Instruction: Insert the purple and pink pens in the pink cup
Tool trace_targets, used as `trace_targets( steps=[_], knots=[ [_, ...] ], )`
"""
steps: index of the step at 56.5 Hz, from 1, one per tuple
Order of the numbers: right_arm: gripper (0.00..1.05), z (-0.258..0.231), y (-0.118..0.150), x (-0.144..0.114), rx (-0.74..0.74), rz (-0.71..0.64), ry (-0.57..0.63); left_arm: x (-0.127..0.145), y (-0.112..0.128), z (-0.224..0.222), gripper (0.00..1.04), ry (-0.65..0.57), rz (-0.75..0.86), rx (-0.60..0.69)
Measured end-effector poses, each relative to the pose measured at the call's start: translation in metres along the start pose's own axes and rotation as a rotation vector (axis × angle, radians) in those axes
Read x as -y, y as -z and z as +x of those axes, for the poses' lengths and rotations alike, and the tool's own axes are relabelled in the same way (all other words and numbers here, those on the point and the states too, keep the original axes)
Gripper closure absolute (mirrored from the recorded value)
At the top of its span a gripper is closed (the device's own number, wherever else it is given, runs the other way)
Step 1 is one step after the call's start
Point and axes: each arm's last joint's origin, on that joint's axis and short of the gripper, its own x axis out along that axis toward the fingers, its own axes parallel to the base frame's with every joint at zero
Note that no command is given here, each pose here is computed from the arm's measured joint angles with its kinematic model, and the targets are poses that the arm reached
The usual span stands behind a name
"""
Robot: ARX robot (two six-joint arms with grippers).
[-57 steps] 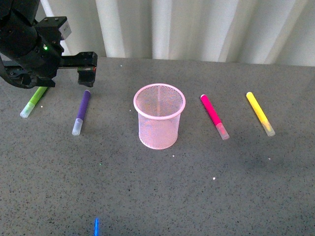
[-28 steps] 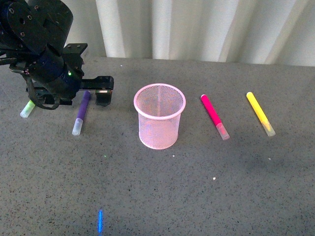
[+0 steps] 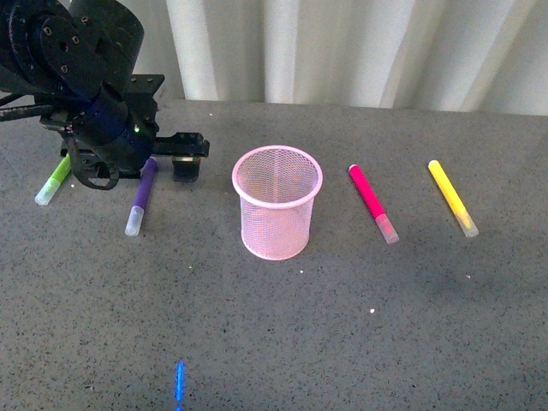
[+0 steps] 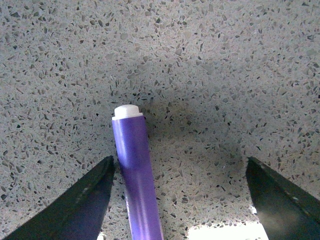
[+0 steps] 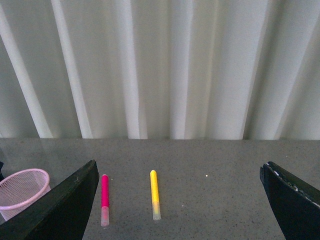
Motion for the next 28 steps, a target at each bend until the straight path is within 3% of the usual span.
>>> trace_targets(
  steps=[24,28],
  knots=[
    [0.07,0.0000,0.0000,0.0000,0.000,0.000,0.000,-0.0013,-0.0001,0.0013,0.88,-0.022,0.028,0.005],
    [0.07,0.0000,0.0000,0.0000,0.000,0.000,0.000,-0.0007,-0.0004,0.0013,0.92,-0.022,0.027,0.008]
  ],
)
